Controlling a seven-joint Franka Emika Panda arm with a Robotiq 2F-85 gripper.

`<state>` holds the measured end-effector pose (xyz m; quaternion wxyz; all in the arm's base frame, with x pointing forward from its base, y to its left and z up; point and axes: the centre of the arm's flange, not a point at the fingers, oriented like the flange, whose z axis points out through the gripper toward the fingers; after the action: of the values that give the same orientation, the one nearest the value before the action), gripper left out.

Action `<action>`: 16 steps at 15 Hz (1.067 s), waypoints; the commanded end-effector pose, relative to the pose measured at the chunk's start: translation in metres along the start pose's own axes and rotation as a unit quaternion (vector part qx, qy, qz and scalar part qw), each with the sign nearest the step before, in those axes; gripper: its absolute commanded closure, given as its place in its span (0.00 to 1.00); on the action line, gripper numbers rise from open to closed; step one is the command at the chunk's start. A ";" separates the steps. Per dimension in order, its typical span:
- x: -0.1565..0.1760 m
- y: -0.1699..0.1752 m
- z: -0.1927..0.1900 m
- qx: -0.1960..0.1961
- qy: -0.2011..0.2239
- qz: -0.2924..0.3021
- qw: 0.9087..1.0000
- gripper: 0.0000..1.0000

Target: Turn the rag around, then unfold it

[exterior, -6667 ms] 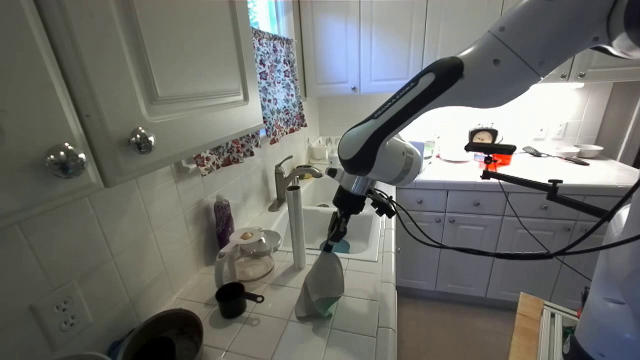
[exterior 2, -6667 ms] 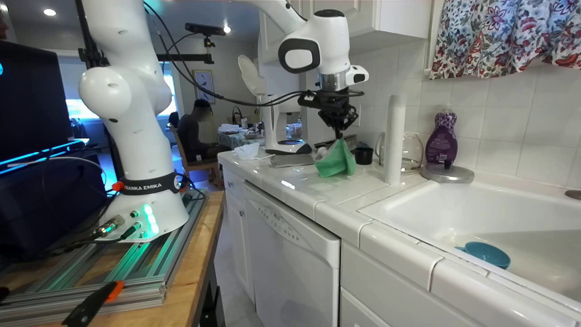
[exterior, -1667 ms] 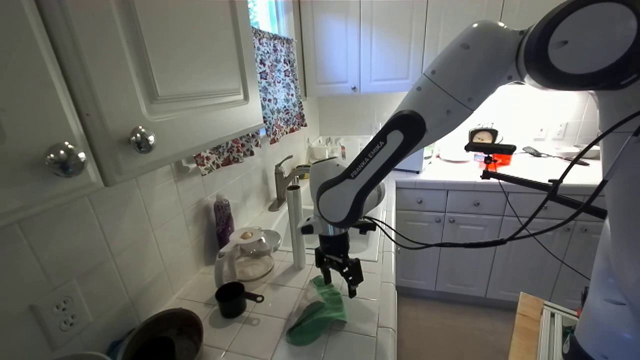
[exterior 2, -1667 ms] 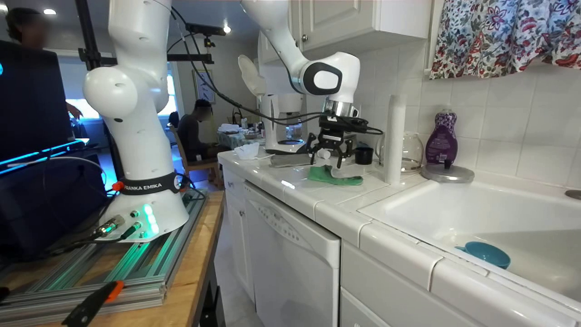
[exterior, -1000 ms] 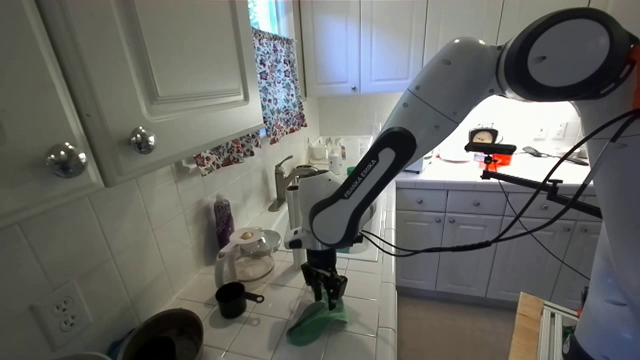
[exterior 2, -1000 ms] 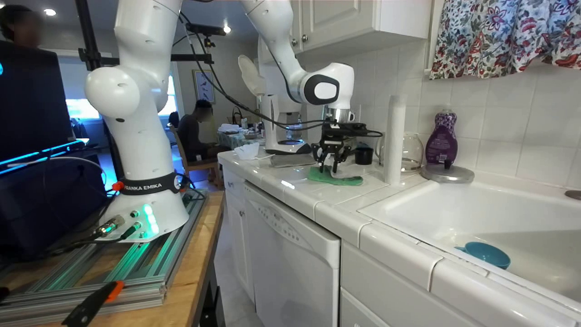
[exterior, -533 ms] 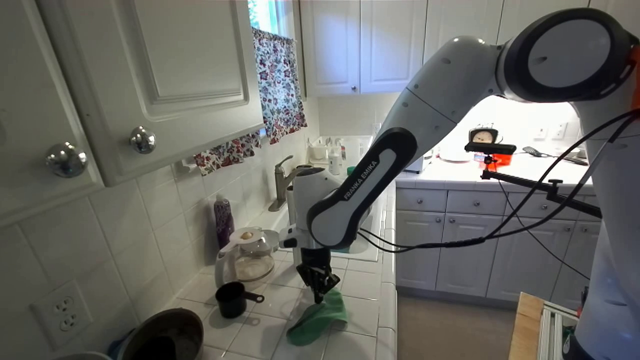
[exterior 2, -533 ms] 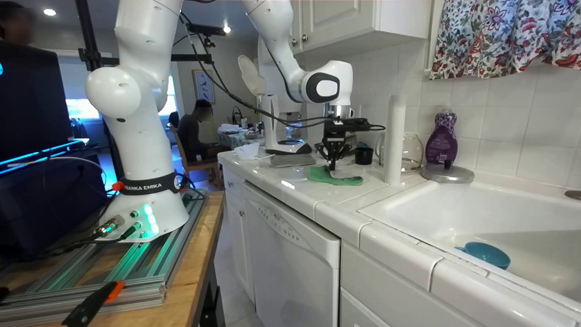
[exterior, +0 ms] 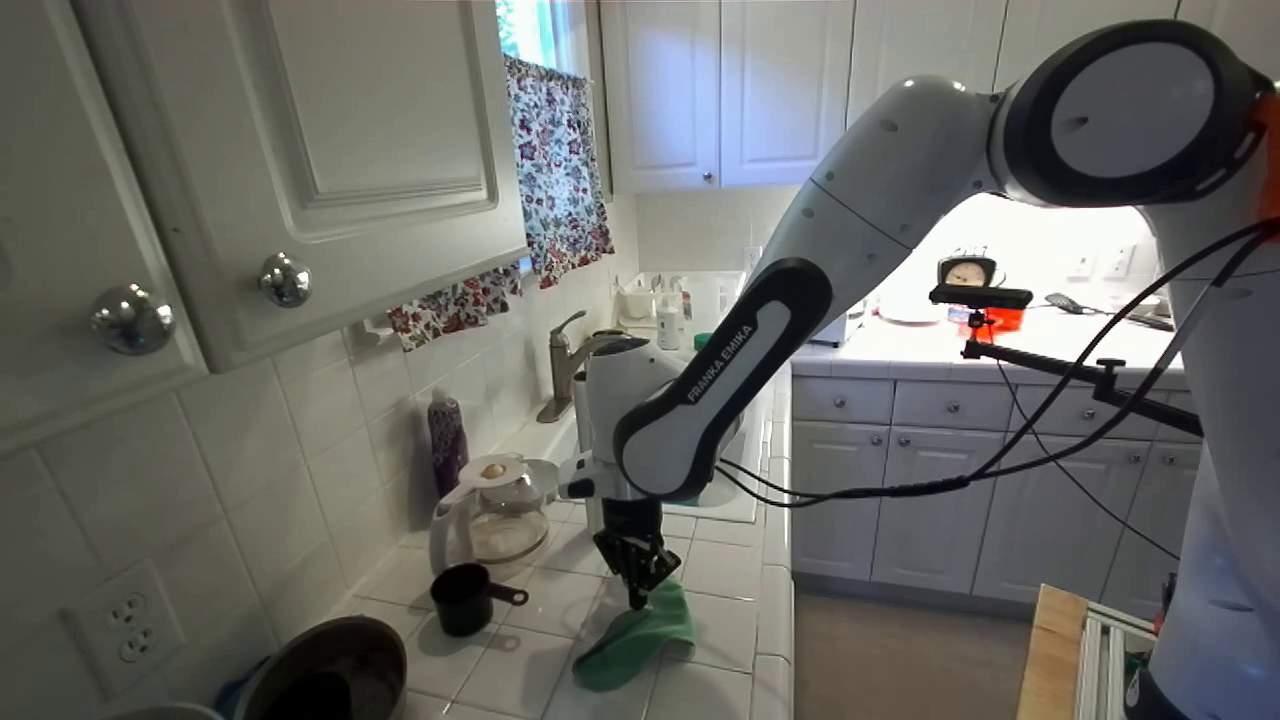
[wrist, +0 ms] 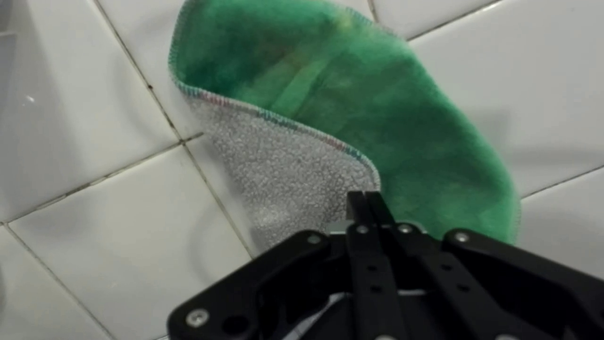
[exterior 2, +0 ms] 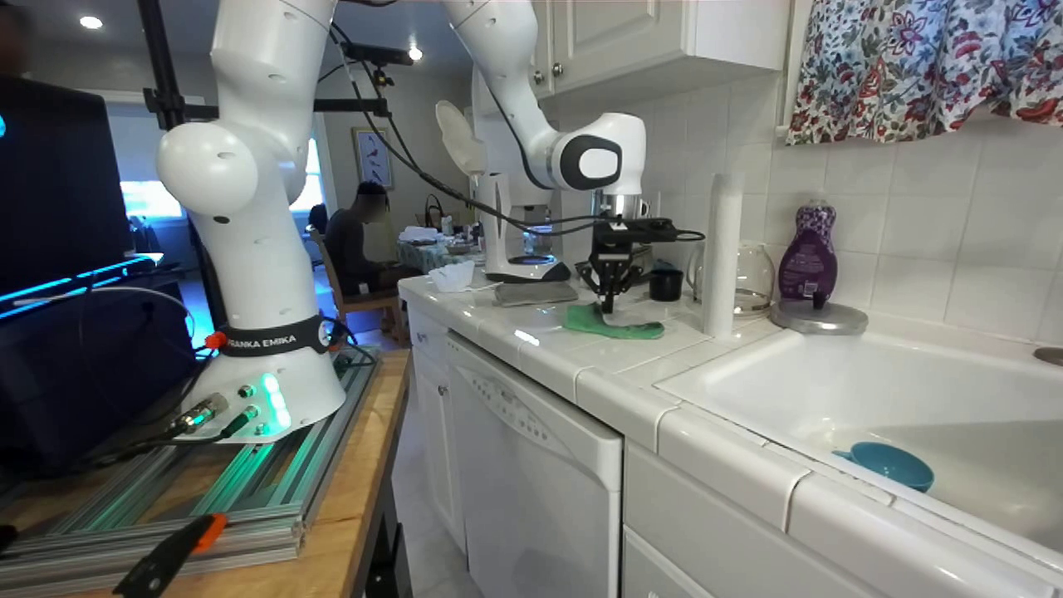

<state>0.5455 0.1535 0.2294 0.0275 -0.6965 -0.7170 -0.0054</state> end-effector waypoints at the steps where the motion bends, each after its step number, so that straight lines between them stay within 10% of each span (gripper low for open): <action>1: 0.003 0.005 0.002 -0.007 -0.006 0.001 1.000 0.66; 10: 0.004 0.007 0.009 0.001 -0.002 0.002 1.000 0.07; 12: 0.006 0.007 0.012 0.004 -0.002 0.002 1.000 0.44; 16: 0.006 0.008 0.018 0.009 -0.002 0.002 1.000 0.66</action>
<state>0.5441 0.1547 0.2168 0.0351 -0.6962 -0.7170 0.0021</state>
